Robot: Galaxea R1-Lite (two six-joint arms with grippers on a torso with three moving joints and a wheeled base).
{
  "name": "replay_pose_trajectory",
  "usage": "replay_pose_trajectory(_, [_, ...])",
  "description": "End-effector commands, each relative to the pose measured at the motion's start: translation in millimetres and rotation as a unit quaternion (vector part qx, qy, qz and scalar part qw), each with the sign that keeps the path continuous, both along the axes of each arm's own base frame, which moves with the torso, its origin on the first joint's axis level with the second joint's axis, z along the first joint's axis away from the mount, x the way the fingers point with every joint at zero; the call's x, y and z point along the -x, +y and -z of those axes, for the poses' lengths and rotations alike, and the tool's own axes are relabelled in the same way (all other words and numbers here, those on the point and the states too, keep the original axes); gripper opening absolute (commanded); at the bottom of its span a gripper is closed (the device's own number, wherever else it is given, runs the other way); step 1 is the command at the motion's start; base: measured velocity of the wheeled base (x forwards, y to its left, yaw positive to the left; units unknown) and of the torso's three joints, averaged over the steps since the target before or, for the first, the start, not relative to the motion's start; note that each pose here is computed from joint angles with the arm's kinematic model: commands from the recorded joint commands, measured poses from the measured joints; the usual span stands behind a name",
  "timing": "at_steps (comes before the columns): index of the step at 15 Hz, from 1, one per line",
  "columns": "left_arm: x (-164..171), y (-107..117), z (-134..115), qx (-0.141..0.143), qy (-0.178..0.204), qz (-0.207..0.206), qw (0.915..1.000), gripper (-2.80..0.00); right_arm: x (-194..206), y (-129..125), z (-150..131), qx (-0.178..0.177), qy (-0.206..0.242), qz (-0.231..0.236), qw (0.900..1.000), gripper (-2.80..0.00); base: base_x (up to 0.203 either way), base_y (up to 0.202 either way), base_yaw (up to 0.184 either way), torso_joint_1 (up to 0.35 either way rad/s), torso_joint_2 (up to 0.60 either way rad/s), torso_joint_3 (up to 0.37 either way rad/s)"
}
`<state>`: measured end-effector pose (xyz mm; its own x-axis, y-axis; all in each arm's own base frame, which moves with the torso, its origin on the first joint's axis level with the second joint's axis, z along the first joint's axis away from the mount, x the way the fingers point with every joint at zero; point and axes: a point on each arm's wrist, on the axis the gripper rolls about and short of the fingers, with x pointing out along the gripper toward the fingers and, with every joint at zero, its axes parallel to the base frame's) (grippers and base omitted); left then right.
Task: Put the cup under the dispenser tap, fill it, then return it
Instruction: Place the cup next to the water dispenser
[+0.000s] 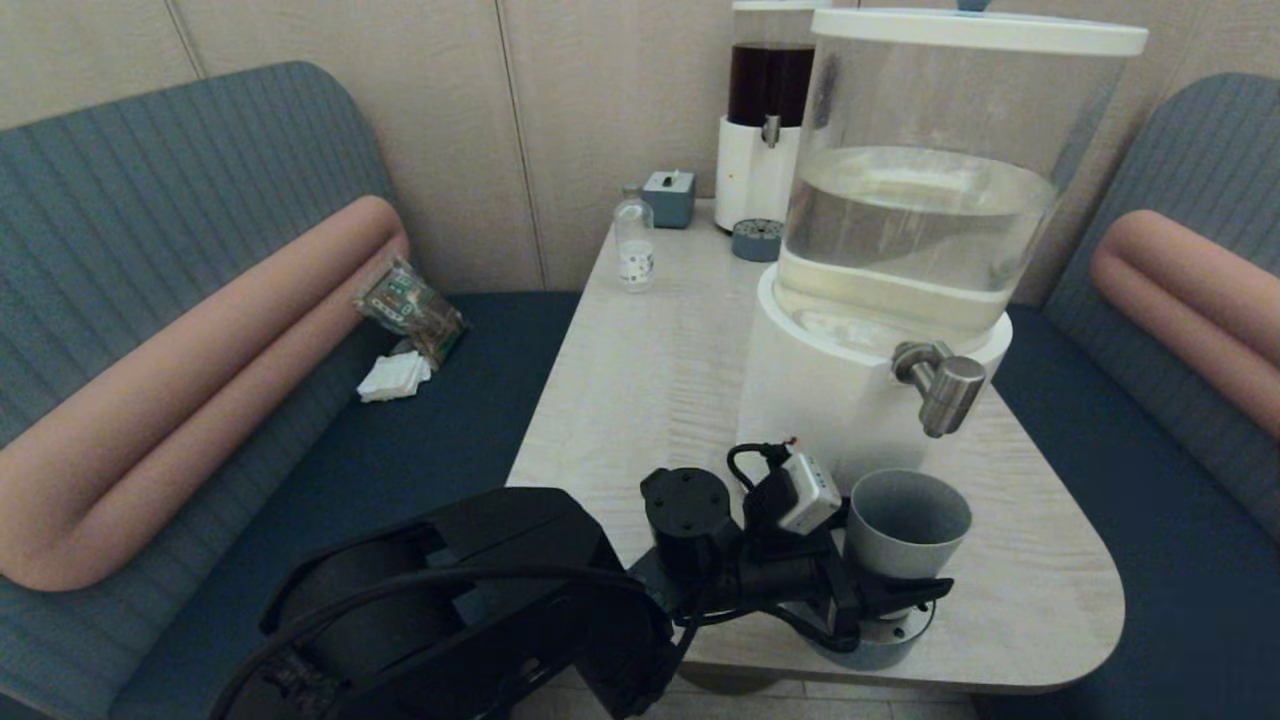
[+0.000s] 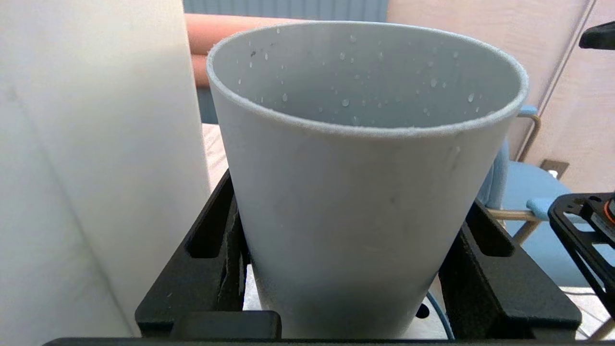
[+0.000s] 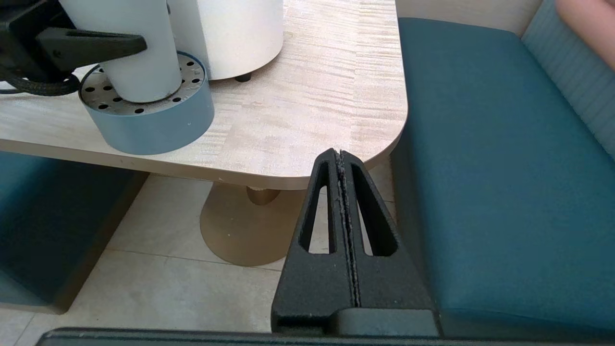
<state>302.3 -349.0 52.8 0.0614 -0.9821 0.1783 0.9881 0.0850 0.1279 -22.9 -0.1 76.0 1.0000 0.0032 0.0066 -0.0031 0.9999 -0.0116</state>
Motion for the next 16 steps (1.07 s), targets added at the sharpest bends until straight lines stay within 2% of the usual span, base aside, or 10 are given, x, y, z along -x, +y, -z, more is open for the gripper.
replay_pose_trajectory(1, [2.7, 1.8, -4.4, 0.004, -0.004, 0.002, 1.0000, -2.80, -0.1, 0.0, -0.1, 0.000, 0.000, 0.000, 1.000, -2.80, 0.000, 0.000, 0.000, 0.000, 0.00, 0.000])
replay_pose_trajectory(6, [19.7, 22.4, -38.4, 0.008, -0.006, -0.006, 0.9999, -2.80, -0.1, 0.0, -0.1, 0.000, 0.000, 0.000, 1.000, -2.80, 0.000, 0.000, 0.000, 0.000, 0.00, 0.000])
replay_pose_trajectory(9, [30.3, 42.2, -46.2, -0.003, 0.003, -0.018, 0.9998, -2.80, -0.1, 0.0, -0.1, 0.000, 0.000, -0.001, 1.000, -2.80, 0.000, 0.000, 0.000, 0.000, 0.00, 0.000])
replay_pose_trajectory(12, [31.6, 67.7, -50.2, -0.015, 0.016, -0.045, 0.9988, -2.80, -0.1, 0.0, -0.1, 0.000, 0.000, 0.000, 1.000, -2.80, 0.000, 0.000, 0.000, 0.000, 0.00, 0.000])
replay_pose_trajectory(16, [20.4, 107.6, -67.8, -0.009, 0.012, -0.093, 0.9955, -2.80, -0.1, 0.0, -0.1, 0.000, 0.000, 0.000, 1.000, -2.80, 0.000, 0.000, 0.000, 0.000, 0.00, 0.000])
